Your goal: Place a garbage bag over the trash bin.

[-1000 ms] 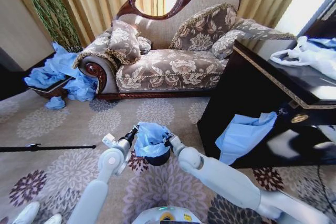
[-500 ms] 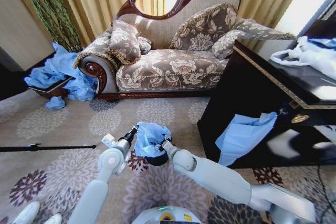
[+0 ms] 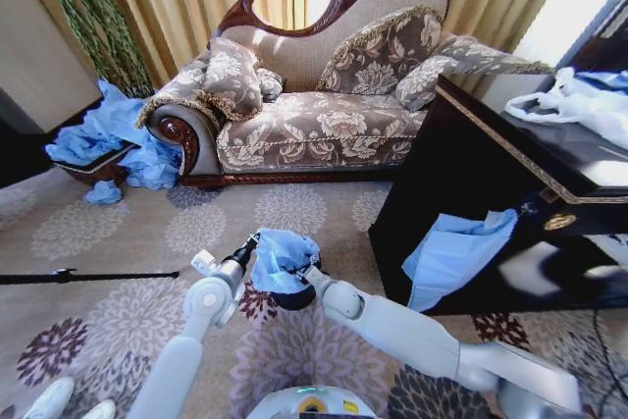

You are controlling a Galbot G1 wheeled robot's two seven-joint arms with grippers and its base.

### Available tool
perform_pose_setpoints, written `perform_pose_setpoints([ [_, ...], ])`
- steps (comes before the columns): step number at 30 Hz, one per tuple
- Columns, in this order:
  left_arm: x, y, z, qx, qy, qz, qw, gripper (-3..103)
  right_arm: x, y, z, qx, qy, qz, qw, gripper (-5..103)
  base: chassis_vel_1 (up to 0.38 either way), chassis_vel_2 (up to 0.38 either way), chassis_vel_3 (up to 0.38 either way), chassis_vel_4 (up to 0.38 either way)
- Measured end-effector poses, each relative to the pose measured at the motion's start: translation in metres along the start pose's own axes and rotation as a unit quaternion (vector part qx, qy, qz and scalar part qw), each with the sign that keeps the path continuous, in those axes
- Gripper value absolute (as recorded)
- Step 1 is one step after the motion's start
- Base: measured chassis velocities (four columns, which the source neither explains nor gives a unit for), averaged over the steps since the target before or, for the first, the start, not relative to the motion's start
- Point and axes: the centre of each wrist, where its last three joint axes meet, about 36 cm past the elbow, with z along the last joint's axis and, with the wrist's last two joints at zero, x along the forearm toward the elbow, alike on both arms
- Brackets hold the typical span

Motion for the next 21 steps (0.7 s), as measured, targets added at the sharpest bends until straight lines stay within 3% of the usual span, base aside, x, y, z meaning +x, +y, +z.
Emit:
perform_pose_setpoints([
  [3, 0.0, 0.0, -0.001, -0.001, -0.001, 0.001, 1.0, 0, -0.002, 0.002, 0.001, 0.004, 0.001, -0.002, 1.0, 38, 0.0, 0.0, 0.0, 0.0],
  [6, 0.001, 0.0, -0.002, -0.001, -0.001, 0.002, 1.0, 0, -0.005, 0.004, 0.001, 0.005, 0.004, -0.003, 1.0, 35, 0.0, 0.0, 0.0, 0.0],
  [7, 0.001, 0.0, -0.002, -0.001, -0.001, 0.003, 1.0, 0, -0.009, 0.005, 0.004, 0.004, 0.007, -0.002, 1.0, 25, 0.0, 0.0, 0.0, 0.0],
  [9, 0.002, 0.0, -0.002, -0.001, -0.001, 0.003, 1.0, 0, -0.011, 0.006, 0.005, 0.004, 0.007, -0.001, 1.0, 25, 0.0, 0.0, 0.0, 0.0],
  [12, 0.003, 0.0, -0.002, -0.001, -0.001, 0.004, 1.0, 0, -0.012, 0.006, 0.006, -0.001, 0.007, 0.007, 1.0, 9, 0.0, 0.0, 0.0, 0.0],
  [15, 0.004, 0.0, -0.001, -0.001, 0.0, 0.004, 1.0, 0, -0.009, 0.004, 0.006, -0.003, 0.005, 0.012, 1.0, 2, 0.0, 0.0, 0.0, 0.0],
  [21, 0.005, -0.002, 0.0, 0.0, 0.001, 0.007, 1.0, 0, -0.001, 0.001, 0.002, -0.008, -0.004, 0.026, 1.0, 0, 0.0, 0.0, 0.0, 0.0],
])
